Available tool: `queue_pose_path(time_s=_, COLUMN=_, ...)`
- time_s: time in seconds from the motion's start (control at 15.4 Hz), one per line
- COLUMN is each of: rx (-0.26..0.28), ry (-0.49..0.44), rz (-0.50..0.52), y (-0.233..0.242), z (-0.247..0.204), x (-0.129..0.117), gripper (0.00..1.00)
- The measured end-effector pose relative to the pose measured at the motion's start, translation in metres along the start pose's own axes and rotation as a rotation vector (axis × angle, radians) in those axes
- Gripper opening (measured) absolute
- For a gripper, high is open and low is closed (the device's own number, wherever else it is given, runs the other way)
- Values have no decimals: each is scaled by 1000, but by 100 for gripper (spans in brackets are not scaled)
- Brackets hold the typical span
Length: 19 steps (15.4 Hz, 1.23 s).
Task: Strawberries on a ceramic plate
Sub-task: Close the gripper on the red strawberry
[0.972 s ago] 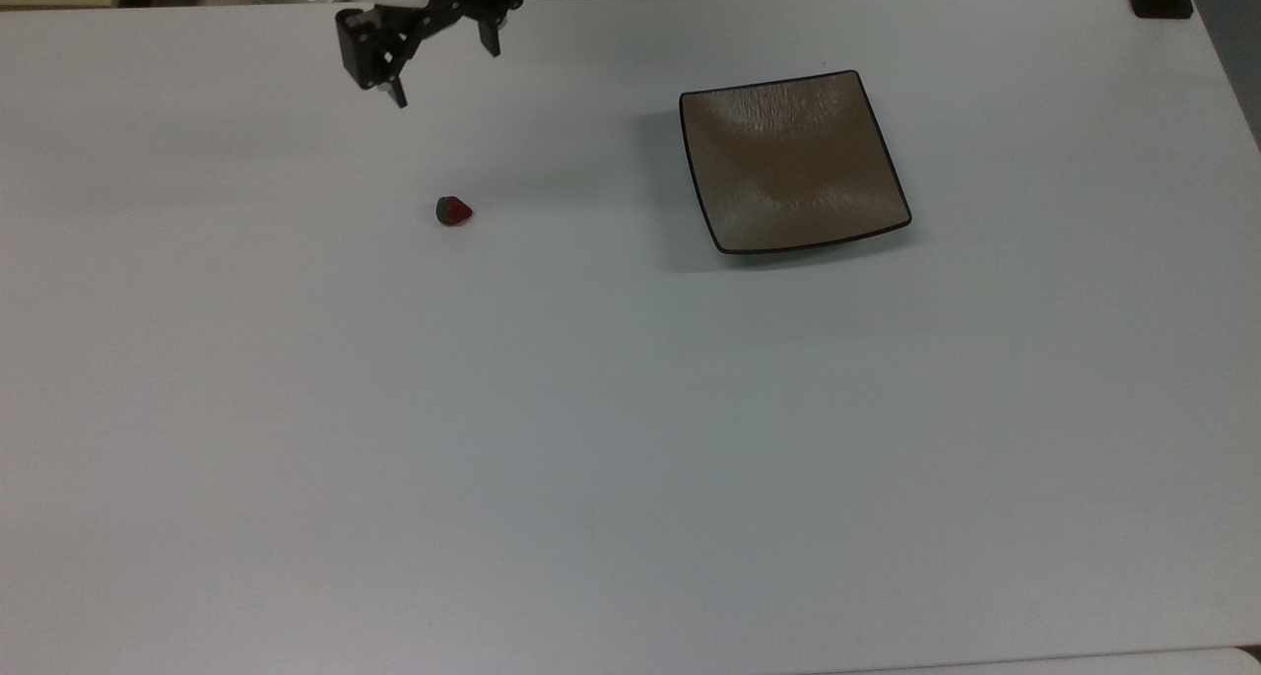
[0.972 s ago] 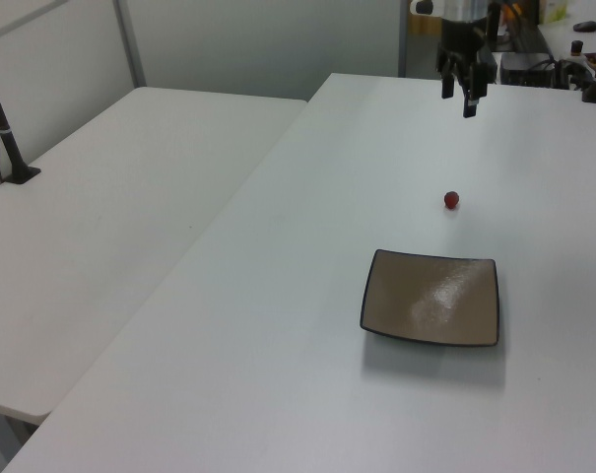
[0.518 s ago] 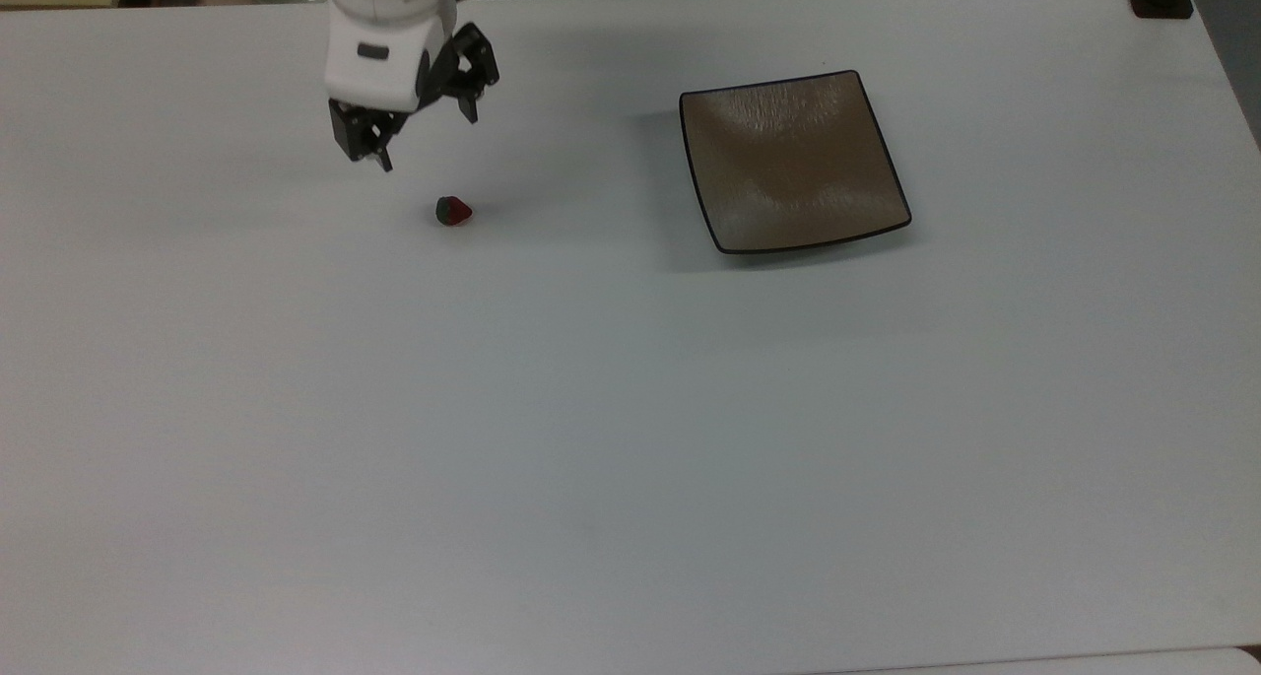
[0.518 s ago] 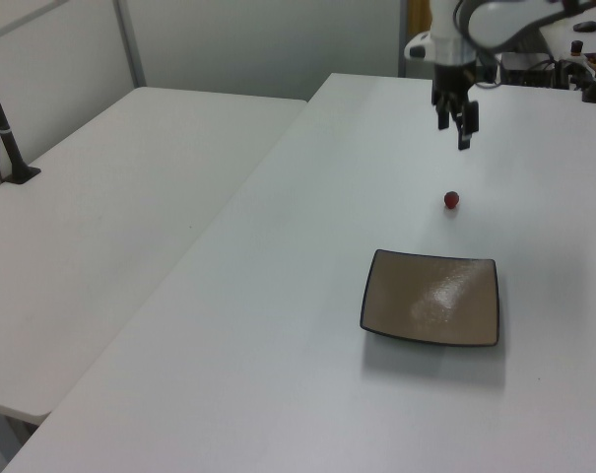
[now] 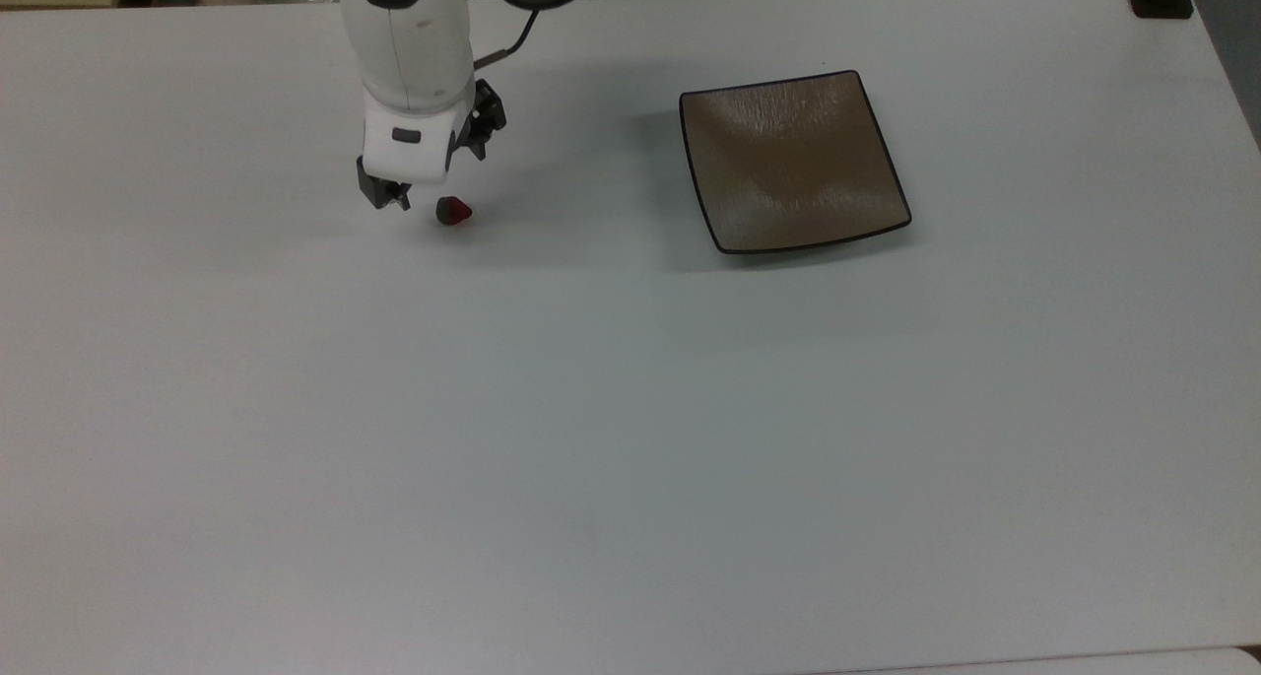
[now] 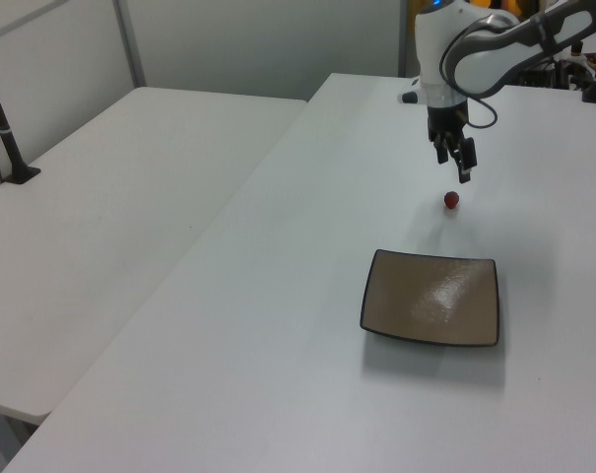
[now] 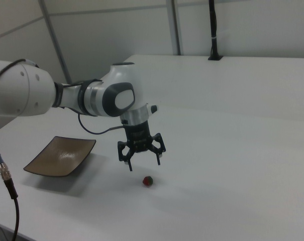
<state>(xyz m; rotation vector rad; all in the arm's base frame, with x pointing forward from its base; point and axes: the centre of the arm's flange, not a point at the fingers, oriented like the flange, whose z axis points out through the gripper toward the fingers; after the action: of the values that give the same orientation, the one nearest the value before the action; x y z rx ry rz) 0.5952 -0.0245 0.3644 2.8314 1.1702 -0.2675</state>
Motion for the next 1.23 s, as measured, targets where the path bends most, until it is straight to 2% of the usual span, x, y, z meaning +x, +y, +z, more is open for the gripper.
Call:
queue_pose_path(time_s=0.39, rx=-2, ry=2, rz=-14, y=2, z=43, x=12, gripper=100)
queue_pose_path(time_s=0.65, rx=9, ry=-10, rz=-17, y=0, z=54, x=12, gripper=98)
queue_pose_path(time_s=0.71, rx=9, ry=-10, rz=-17, y=0, z=54, x=12, gripper=89)
queue_pose_path(time_s=0.97, rx=9, ry=-10, rz=-17, y=0, z=54, x=12, gripper=43)
queue_pose_path(time_s=1.04, rx=9, ry=-9, rz=-17, y=0, z=54, x=12, gripper=36)
queue_pose_path(time_s=1.23, rx=8, ry=-8, rz=-18, y=0, z=53, x=12, gripper=35)
